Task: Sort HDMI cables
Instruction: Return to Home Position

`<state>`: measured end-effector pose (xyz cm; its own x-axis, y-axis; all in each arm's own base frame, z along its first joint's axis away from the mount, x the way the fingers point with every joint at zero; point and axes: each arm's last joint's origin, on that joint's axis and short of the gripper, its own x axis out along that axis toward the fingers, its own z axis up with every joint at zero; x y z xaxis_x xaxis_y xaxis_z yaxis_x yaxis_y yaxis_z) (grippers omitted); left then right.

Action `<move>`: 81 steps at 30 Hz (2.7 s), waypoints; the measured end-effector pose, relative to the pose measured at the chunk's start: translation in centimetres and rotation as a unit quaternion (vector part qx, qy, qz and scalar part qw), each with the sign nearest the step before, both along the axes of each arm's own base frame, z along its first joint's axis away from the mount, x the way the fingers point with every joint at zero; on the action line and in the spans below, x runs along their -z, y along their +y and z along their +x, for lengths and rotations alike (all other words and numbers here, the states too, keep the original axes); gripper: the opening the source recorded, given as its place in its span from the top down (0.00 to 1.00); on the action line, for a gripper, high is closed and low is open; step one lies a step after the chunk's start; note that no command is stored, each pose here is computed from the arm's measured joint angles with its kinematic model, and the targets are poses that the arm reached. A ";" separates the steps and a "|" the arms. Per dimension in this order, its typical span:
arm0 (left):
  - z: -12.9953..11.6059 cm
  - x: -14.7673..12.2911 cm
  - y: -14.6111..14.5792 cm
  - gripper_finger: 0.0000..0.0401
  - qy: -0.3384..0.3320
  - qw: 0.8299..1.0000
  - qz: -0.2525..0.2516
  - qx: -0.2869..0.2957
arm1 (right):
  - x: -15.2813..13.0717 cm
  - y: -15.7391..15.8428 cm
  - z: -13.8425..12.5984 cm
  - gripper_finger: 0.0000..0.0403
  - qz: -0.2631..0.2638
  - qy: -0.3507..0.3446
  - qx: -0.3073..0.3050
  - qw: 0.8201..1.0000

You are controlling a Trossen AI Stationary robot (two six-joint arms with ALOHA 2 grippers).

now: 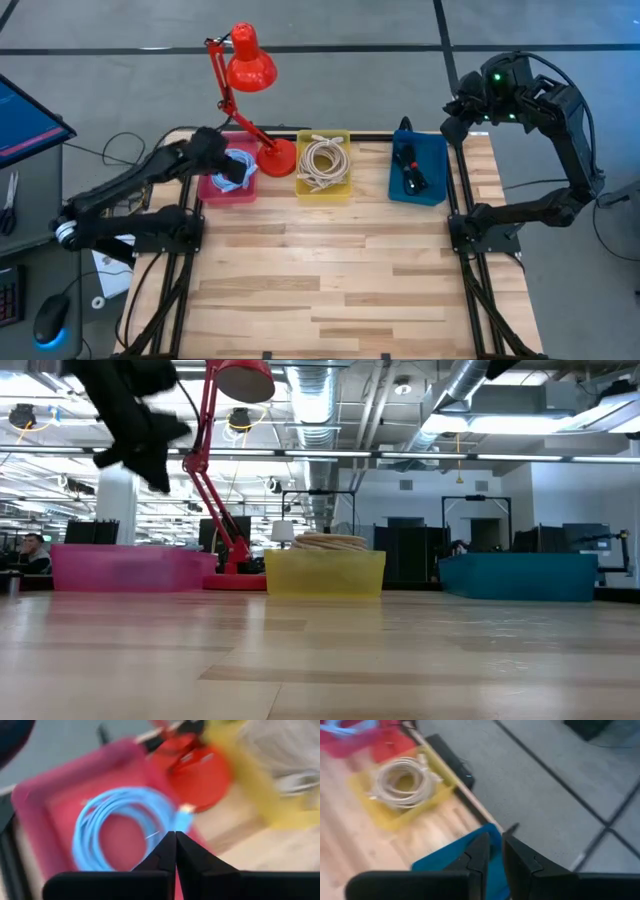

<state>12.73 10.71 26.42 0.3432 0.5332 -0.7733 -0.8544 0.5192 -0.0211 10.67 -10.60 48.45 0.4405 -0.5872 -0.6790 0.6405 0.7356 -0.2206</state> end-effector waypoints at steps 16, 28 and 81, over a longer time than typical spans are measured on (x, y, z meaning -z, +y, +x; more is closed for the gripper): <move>-2.3 -5.7 -6.7 0.99 -0.272 0.954 0.101 0.068 | -0.4 4.1 -1.1 1.00 0.051 -0.050 -0.105 0.992; -1.1 -6.3 -7.6 0.99 -0.274 0.942 0.146 0.125 | -1.1 8.1 -5.2 1.00 0.048 -0.112 -0.157 0.980; -14.4 -9.4 -9.7 0.99 -0.508 0.737 0.297 0.332 | 7.7 12.3 -14.9 1.00 -0.042 -0.395 -0.251 0.883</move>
